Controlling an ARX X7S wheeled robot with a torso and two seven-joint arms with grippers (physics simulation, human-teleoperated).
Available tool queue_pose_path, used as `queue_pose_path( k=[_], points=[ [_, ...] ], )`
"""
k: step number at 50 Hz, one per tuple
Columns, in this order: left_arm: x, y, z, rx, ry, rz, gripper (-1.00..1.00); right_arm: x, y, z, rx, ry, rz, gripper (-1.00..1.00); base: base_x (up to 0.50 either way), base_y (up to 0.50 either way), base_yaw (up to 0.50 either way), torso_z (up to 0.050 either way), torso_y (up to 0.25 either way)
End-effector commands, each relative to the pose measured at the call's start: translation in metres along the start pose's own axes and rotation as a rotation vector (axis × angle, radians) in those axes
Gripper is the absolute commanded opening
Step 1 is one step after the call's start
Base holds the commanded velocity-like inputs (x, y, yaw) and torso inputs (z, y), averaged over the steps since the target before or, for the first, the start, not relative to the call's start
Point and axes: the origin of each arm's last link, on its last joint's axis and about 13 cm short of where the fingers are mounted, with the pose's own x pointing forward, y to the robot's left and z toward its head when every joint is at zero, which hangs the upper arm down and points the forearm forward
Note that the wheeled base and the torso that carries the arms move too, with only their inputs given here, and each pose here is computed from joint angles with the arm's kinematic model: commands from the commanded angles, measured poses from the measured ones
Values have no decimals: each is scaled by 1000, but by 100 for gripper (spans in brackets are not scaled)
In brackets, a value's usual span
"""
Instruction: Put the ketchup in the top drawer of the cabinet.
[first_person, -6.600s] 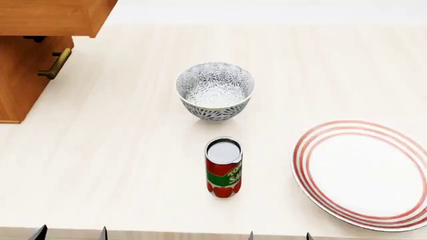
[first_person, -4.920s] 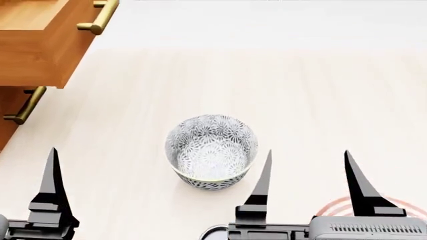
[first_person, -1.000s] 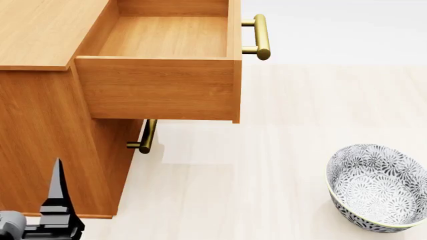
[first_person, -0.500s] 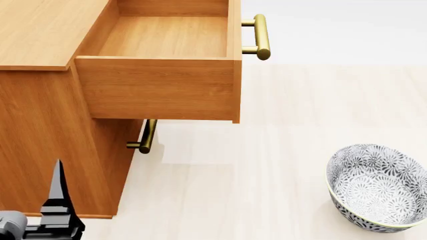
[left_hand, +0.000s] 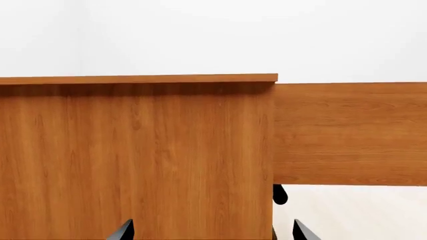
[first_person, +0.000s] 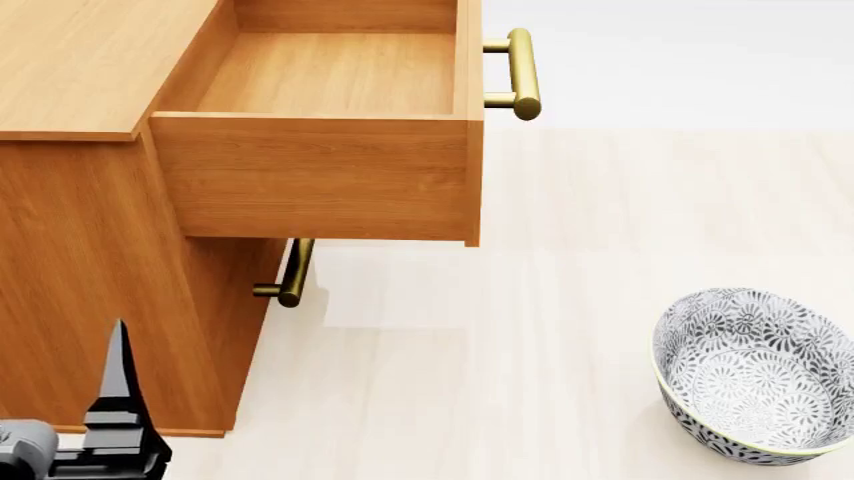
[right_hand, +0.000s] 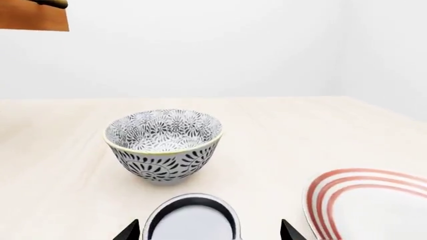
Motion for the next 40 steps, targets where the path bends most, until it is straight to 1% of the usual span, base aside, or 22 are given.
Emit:
queue_pose_path(
  k=[1,6,26,40],
  points=[
    [1,0,-1,1,5,1,100,7,6,-5,11,-6,25,100,0,0,0,0,0],
    [1,0,-1,0,5,2,100,10,7,-4,13,-12,34,100,0,0,0,0,0],
    [1,0,-4,-1,10,3,100,17,5,-18,20,30,-3,100,0,0,0,0,0],
    [2,1,-5,-3,12,6,100,23,7,-22,24,37,1,100,0,0,0,0,0]
  ],
)
